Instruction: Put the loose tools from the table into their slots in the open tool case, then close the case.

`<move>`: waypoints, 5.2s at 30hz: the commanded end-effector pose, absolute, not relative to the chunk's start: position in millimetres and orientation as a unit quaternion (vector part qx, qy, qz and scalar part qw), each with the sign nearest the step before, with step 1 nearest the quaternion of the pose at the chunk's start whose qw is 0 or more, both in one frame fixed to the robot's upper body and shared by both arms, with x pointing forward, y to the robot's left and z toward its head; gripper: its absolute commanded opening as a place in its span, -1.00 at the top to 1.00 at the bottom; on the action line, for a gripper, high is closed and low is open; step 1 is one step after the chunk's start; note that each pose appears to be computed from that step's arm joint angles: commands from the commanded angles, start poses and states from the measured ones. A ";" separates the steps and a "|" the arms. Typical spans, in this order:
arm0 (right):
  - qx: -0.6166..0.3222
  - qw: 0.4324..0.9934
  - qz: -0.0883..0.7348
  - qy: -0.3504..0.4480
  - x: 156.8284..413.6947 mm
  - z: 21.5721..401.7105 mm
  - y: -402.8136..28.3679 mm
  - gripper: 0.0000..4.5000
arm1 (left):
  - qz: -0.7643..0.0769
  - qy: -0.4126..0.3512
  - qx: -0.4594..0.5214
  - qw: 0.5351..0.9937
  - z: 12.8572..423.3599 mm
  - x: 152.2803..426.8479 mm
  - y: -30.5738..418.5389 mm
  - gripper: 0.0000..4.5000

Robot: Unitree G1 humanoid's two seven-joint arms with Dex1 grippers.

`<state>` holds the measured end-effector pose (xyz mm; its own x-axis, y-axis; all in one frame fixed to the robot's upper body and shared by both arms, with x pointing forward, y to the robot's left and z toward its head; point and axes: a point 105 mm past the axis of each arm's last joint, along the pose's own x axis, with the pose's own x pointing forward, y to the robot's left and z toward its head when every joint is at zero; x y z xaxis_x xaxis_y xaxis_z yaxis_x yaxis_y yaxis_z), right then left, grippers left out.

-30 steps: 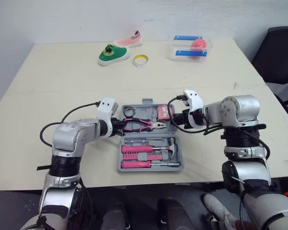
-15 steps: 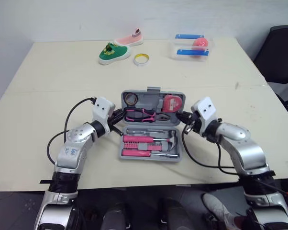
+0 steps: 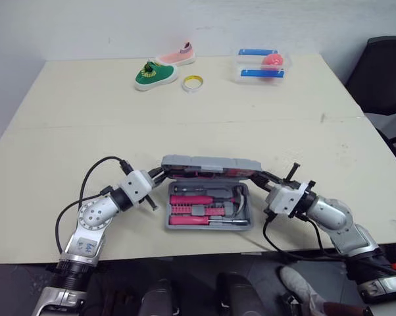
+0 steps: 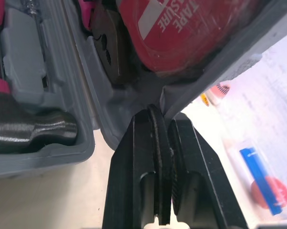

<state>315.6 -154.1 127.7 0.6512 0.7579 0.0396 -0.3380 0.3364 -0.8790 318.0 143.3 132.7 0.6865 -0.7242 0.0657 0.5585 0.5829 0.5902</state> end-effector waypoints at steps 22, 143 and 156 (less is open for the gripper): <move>-0.220 0.833 0.502 0.074 242.3 105.7 -192.6 0.29 | -0.390 -0.006 0.173 0.904 148.0 316.6 209.2 0.62; -0.271 0.802 0.530 -0.032 307.6 184.3 -178.9 0.69 | -0.510 -0.058 0.141 0.847 191.6 311.2 175.0 0.48; -0.389 0.811 0.436 -0.042 310.6 219.2 -259.7 -0.98 | -0.245 0.034 0.197 0.949 169.5 266.7 313.4 -1.00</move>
